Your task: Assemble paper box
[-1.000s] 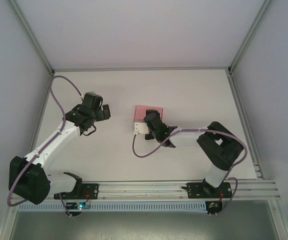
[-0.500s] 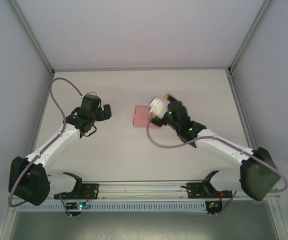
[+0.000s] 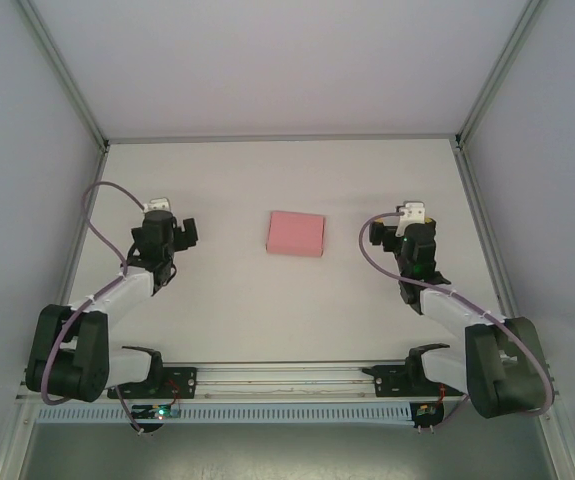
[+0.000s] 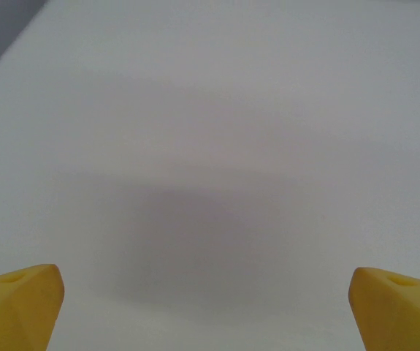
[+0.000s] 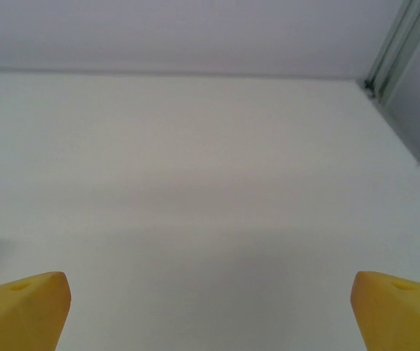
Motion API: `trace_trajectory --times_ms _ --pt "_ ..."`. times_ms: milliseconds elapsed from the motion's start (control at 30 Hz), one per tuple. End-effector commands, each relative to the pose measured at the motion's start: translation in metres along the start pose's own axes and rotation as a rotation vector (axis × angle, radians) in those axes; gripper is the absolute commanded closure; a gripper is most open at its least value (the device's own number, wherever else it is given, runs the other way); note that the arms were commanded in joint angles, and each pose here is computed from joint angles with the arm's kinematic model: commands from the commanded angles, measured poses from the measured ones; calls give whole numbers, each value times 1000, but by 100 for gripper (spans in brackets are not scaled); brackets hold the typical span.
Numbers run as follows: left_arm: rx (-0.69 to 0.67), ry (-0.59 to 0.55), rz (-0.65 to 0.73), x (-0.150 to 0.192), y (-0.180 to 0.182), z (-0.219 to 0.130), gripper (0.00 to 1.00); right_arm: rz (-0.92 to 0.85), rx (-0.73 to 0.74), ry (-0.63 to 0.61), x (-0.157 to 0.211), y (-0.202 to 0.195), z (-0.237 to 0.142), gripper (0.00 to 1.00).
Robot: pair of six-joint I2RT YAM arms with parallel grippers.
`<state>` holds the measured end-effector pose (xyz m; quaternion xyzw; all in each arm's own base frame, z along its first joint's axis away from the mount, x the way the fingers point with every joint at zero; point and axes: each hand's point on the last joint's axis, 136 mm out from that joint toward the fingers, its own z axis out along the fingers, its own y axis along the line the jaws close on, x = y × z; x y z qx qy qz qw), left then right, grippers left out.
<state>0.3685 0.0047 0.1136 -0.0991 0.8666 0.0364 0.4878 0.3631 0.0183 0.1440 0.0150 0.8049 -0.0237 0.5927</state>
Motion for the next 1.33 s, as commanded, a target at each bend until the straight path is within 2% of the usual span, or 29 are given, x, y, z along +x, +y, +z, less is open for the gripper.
trace_trajectory --times_ms 0,100,200,300,367,433,500,533,600,633,667,700,833,900,1300 --pt "-33 -206 -6 -38 11 -6 0 34 47 -155 -32 -14 -1 2" --pt "25 -212 47 -32 8 -7 0 21 -11 -142 -34 -10 5 2" --pt "23 -119 104 -1 9 5 0 15 -59 -133 -33 -5 6 2" --pt "104 -168 85 -5 -3 4 0 -5 -98 -159 -31 1 -3 2" --pt "120 -199 91 -7 -6 8 0 -68 -120 -110 -15 5 -5 2" --pt "95 -166 101 -7 -4 18 0 -49 -50 -116 -1 -8 -5 2" --pt "102 -179 105 5 -4 33 0 -3 8 -208 -1 -20 -9 2" --pt "104 -244 96 0 -2 39 0 -5 3 -215 6 -19 -6 2" --pt "79 -158 51 8 8 36 0 -3 -17 -202 15 -14 15 2" --pt "67 -192 46 4 9 39 0 -9 -22 -156 18 -13 25 2" --pt "115 -199 69 6 1 38 0 -16 -13 -31 27 -15 32 2" --pt "134 -178 80 8 -2 39 0 -1 -9 -10 18 -18 42 2" --pt "135 -163 83 8 -2 39 0 29 2 -97 18 -23 35 2" --pt "137 -168 82 8 -3 39 0 17 4 -45 22 -23 38 2" --pt "137 -162 83 9 -3 39 0 14 -2 -61 21 -22 37 2"
